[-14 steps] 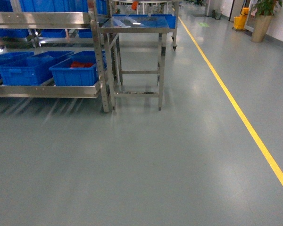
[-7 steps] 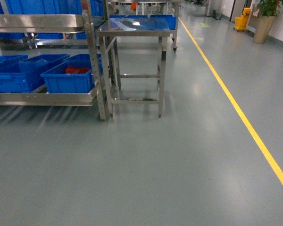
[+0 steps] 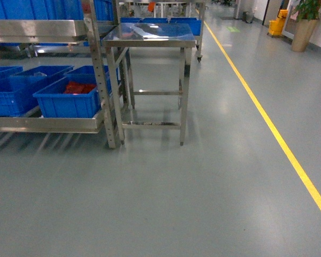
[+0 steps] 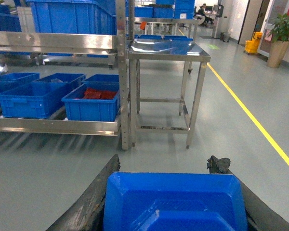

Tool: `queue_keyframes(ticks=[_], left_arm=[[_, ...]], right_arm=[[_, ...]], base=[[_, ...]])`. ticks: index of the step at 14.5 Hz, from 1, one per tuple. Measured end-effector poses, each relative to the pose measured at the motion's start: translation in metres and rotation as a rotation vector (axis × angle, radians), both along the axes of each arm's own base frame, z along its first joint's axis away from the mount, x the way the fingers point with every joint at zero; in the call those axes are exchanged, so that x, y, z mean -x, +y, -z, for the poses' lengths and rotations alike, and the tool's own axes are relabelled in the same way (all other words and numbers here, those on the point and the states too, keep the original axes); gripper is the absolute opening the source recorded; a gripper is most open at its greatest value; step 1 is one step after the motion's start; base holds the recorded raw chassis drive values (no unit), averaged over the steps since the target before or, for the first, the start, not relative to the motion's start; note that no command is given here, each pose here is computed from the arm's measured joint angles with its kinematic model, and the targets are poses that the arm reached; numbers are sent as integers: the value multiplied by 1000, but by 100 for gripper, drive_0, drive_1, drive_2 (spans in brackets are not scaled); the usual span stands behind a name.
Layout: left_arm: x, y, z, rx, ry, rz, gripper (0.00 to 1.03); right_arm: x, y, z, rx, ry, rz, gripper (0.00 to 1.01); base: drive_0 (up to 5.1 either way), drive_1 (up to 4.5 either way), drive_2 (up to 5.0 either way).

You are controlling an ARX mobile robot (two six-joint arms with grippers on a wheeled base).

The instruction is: Sort blue parts and orange caps into right shelf containers

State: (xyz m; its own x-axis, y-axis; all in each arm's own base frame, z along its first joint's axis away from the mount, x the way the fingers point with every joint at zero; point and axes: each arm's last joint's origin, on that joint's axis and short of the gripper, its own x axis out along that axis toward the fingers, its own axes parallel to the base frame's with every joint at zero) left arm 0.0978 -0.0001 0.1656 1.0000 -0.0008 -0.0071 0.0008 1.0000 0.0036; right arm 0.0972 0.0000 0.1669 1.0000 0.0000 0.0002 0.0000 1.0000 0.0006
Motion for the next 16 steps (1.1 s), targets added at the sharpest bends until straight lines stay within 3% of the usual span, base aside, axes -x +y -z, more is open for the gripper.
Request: queue_keyframes(ticks=[16], left_arm=[[0, 0, 0, 0, 1, 0, 43]], right_arm=[[0, 0, 0, 0, -5, 0, 41]], base=[[10, 442, -422]])
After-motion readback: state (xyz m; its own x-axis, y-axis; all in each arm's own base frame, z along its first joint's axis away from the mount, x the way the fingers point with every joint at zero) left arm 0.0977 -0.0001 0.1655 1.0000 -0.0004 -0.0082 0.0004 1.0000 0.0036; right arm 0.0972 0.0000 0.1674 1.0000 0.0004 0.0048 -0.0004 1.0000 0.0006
